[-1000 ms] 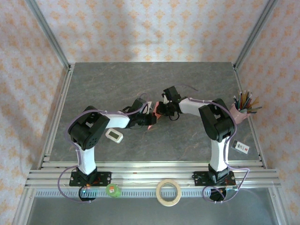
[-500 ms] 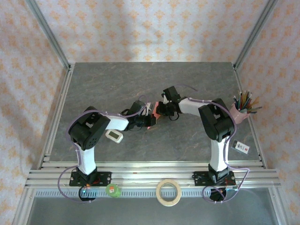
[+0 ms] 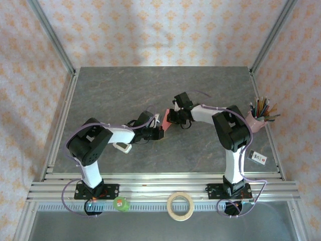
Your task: Fold a paper plane with a square sheet of paper (pick it up from the middle)
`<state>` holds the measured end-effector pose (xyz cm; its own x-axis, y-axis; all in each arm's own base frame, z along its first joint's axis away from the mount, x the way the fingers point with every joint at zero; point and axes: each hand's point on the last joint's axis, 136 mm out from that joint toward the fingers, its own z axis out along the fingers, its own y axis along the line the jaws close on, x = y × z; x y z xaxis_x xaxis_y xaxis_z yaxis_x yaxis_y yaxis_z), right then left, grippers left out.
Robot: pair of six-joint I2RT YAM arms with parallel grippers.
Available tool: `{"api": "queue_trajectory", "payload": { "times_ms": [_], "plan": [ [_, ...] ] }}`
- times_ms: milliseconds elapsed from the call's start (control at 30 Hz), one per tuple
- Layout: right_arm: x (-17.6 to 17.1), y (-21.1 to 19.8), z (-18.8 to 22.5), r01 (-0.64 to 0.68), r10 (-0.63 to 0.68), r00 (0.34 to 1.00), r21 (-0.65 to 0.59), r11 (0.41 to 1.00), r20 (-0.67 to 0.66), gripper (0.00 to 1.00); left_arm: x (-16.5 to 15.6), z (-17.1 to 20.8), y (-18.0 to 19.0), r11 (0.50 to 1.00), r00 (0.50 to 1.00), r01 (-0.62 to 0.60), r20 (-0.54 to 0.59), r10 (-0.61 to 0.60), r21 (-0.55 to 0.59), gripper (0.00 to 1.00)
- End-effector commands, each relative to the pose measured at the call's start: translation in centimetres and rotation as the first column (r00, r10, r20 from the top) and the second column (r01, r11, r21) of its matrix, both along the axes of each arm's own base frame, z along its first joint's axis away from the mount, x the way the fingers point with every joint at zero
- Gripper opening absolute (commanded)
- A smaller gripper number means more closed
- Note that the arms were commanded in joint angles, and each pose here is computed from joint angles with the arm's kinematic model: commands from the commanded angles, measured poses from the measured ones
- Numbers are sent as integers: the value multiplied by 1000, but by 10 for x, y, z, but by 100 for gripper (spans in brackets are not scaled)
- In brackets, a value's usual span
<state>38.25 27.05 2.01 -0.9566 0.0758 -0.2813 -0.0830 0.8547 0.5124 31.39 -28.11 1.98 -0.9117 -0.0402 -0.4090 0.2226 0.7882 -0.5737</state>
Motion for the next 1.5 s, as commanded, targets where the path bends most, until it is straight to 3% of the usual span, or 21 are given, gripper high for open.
{"api": "queue_trajectory", "payload": {
  "times_ms": [0, 300, 433, 567, 667, 933, 1200, 1367, 1467],
  "plan": [
    [-22, -34, -53, 39, -62, 991, -181, 983, -121, 9, -47, -36, 27, 991, 987, 38, -160, -18, 125, 0],
    [-25, -28, -44, 22, -40, 992, -146, 989, -120, 9, -65, -27, 42, 988, 985, 41, -171, -16, 147, 0],
    [-33, -22, -36, 16, -28, 991, -96, 995, -128, 9, -39, 17, 39, 993, 998, 15, -66, -8, 114, 0],
    [-42, -16, -26, 22, -27, 991, -40, 999, -131, 9, -14, 67, 24, 1000, 999, 4, 47, -4, -4, 0],
    [-49, -10, -22, 14, -13, 991, 7, 1000, -135, 9, -4, 78, 12, 997, 998, 2, 60, 3, -74, 0],
    [-50, 0, -12, 7, 3, 992, 73, 997, -128, 9, 18, 49, -8, 992, 999, -35, -1, 35, -119, 0],
    [-36, 4, 6, 5, 1, 998, 79, 997, -70, 9, 13, 11, 2, 998, 997, -55, -55, 53, -30, 0],
    [-12, 2, 37, 17, -21, 999, 101, 995, 36, 10, 2, -7, 14, 998, 994, -61, -93, 64, 35, 0],
    [0, -9, 34, 51, -55, 997, 63, 997, 50, 10, -5, -16, 19, 997, 994, -43, -97, 49, 67, 0]
  ]
}}
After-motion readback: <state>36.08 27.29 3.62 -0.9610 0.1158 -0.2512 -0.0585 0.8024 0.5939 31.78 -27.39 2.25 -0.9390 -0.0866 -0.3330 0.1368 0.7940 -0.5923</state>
